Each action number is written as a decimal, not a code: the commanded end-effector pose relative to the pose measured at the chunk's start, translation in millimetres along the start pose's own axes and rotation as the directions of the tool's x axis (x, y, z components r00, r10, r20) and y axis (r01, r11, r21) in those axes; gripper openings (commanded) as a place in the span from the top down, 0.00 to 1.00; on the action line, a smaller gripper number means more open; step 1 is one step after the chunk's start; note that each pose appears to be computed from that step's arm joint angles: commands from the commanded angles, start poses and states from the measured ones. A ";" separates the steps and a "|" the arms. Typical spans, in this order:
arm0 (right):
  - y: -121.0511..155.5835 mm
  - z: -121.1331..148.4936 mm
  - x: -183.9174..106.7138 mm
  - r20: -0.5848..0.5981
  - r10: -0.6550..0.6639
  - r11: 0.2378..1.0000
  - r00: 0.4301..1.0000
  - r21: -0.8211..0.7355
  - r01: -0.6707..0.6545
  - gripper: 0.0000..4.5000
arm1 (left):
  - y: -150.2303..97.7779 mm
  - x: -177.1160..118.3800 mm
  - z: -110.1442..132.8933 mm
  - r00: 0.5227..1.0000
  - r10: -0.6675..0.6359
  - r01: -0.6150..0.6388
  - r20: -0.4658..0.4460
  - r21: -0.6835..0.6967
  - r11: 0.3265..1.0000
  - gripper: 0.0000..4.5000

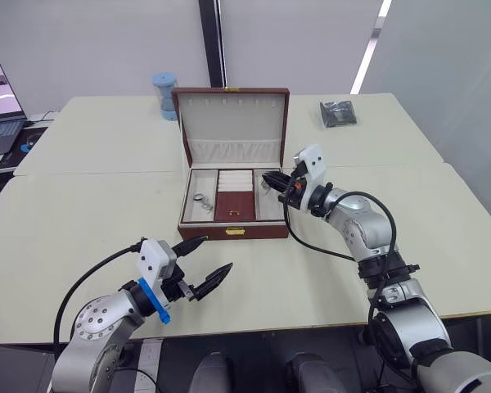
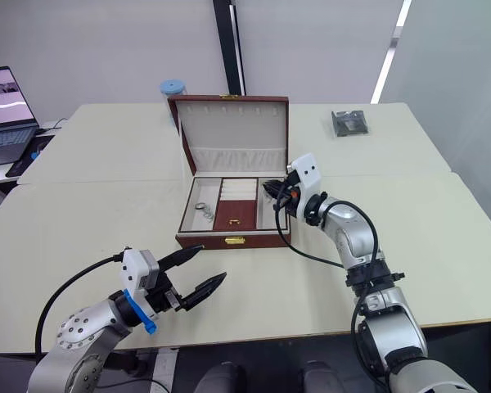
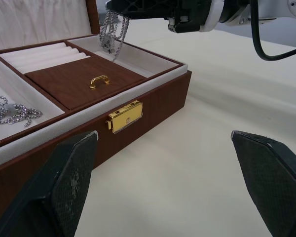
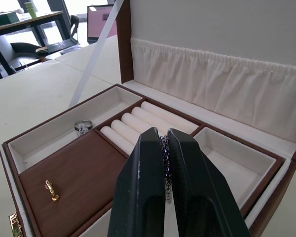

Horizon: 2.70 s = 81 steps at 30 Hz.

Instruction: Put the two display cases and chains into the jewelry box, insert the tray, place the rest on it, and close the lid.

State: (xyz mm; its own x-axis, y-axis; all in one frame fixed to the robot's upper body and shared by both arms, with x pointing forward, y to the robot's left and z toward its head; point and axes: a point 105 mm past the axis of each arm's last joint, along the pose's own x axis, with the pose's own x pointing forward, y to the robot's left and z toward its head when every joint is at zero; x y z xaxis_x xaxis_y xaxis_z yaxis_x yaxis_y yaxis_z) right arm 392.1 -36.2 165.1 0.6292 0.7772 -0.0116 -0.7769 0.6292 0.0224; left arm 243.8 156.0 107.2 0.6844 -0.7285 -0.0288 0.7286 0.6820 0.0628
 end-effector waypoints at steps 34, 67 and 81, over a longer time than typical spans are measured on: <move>-53.5 -29.5 -194.8 -0.253 -0.021 0.975 0.967 -0.217 -0.035 0.01 | 116.5 -114.1 15.4 0.908 0.351 -0.341 -0.227 0.084 0.936 0.00; -56.8 -32.7 -98.6 -0.106 -0.140 0.974 0.984 -0.193 0.118 0.55 | 166.0 -30.5 0.5 0.909 0.373 -0.376 -0.187 0.023 0.926 0.52; -26.8 -39.9 -44.5 -0.129 -0.022 0.987 0.991 -0.158 0.001 0.99 | 140.2 21.8 0.2 0.969 0.203 -0.211 -0.141 -0.043 0.977 1.00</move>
State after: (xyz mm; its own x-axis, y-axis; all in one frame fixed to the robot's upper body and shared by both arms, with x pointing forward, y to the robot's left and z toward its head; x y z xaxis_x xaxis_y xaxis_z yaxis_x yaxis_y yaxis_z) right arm 385.4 -96.9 111.9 0.6586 0.7318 -0.1751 -0.7517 0.6506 -0.1083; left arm 361.9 246.7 106.5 0.8372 -0.5151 -0.1838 0.5260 0.8504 0.0129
